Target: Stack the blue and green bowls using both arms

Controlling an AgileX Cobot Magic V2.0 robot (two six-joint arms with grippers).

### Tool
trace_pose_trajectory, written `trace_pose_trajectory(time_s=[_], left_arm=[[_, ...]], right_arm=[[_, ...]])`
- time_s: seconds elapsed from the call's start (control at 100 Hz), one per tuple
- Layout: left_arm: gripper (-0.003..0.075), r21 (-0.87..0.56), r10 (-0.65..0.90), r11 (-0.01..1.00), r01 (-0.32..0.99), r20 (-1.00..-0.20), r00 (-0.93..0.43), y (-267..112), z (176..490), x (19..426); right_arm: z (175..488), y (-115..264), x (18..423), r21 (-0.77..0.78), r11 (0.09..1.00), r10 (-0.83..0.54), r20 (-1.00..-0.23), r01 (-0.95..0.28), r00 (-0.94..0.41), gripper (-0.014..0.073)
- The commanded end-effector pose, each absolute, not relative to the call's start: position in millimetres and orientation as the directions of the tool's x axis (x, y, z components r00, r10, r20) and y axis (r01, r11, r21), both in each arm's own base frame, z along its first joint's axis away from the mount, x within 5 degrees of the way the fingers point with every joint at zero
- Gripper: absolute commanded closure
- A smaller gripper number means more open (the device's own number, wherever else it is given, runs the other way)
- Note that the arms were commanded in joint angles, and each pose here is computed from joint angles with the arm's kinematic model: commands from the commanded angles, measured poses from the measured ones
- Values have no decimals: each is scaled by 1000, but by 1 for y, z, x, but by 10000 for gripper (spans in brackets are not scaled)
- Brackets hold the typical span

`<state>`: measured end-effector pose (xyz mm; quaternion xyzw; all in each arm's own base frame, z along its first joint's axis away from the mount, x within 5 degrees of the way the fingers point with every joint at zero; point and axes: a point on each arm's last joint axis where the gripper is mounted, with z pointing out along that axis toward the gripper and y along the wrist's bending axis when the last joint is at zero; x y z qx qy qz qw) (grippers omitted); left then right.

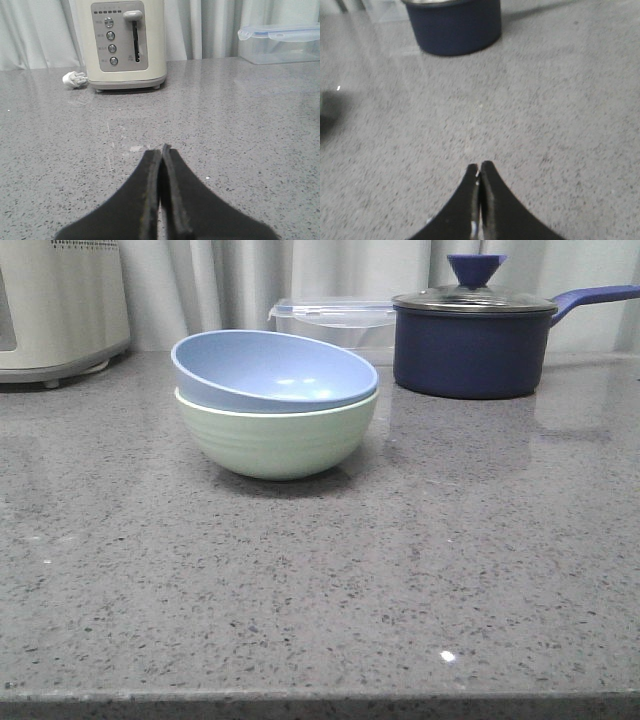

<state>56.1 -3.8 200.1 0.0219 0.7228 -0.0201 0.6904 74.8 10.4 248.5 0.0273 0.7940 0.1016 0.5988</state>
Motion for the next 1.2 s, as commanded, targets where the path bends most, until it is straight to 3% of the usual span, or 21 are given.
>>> trace_pose_trajectory(time_s=[0.0,0.32,1.19], left_arm=[[741,-1,-3,999,48,-999,38,-3,197,55],[741,-1,-3,999,48,-999,38,-3,197,55],[741,-1,-3,999,48,-999,38,-3,197,55]], right_arm=[[259,8,77,181,980,174,-981,-86,-90,675],[219,5,65,181,978,192,-975,-100,112,675],[209,5,55,181,978,192,-976,-106,106,675]])
